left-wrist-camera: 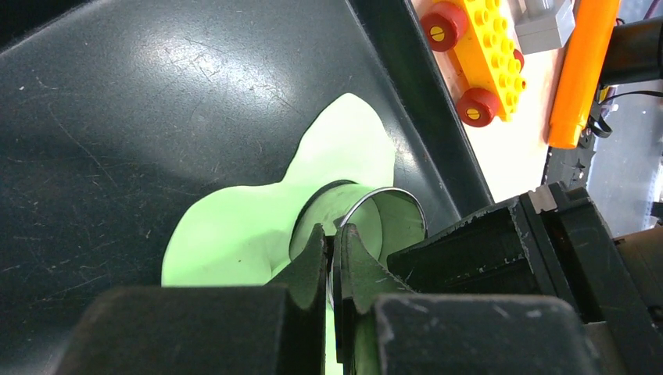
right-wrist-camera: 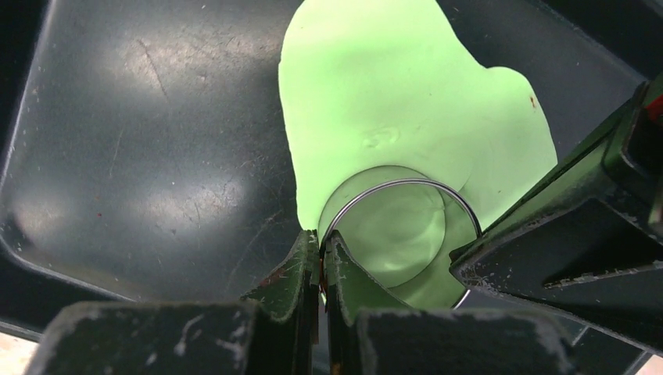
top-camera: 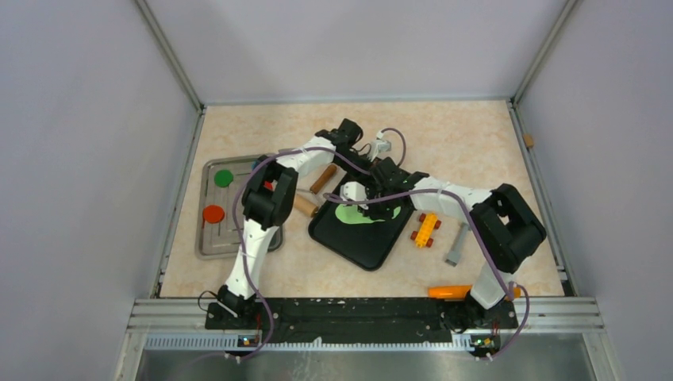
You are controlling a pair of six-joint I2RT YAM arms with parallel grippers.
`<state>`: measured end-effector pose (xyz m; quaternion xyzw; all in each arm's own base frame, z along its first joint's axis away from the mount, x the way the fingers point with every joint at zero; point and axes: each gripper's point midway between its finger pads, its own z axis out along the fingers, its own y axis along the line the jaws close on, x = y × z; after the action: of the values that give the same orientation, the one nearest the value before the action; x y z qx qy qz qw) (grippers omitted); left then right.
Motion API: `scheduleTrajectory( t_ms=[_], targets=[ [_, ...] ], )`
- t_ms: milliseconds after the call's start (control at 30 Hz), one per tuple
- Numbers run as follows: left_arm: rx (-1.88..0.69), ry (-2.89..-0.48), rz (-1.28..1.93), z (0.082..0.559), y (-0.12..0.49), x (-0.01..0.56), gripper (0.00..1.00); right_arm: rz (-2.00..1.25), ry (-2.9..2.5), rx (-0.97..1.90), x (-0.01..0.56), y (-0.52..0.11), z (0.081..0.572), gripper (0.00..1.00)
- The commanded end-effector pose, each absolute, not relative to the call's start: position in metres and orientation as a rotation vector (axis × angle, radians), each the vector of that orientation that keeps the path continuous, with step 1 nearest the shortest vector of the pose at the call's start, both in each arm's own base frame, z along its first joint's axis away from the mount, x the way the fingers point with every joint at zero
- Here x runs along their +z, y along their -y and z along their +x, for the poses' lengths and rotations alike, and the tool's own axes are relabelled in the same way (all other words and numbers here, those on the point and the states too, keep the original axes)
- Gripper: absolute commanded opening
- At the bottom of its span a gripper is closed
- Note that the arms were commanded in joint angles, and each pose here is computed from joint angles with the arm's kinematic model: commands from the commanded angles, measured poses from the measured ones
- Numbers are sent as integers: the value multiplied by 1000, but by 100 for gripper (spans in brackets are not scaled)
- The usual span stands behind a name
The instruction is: Roll out the dumpling wrappers from the dough
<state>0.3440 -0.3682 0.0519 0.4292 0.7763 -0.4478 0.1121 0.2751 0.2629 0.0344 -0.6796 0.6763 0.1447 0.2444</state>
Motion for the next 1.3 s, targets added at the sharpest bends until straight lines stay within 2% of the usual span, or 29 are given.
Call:
scheduleTrajectory(
  t_ms=[0, 500, 967, 1267],
  targets=[
    [-1241, -2432, 1287, 328, 370, 8, 0, -1835, -2000, 520, -4, -278, 243, 0],
    [-1247, -2415, 1306, 334, 383, 7, 0, -1679, -2156, 475, -5, -281, 256, 0],
    [-1217, -2429, 1324, 323, 369, 10, 0, -2119, -1814, 456, 1, -252, 230, 0],
    [-1207, -2497, 1354, 305, 350, 10, 0, -2265, -1745, 526, 2, -236, 226, 0]
  ],
)
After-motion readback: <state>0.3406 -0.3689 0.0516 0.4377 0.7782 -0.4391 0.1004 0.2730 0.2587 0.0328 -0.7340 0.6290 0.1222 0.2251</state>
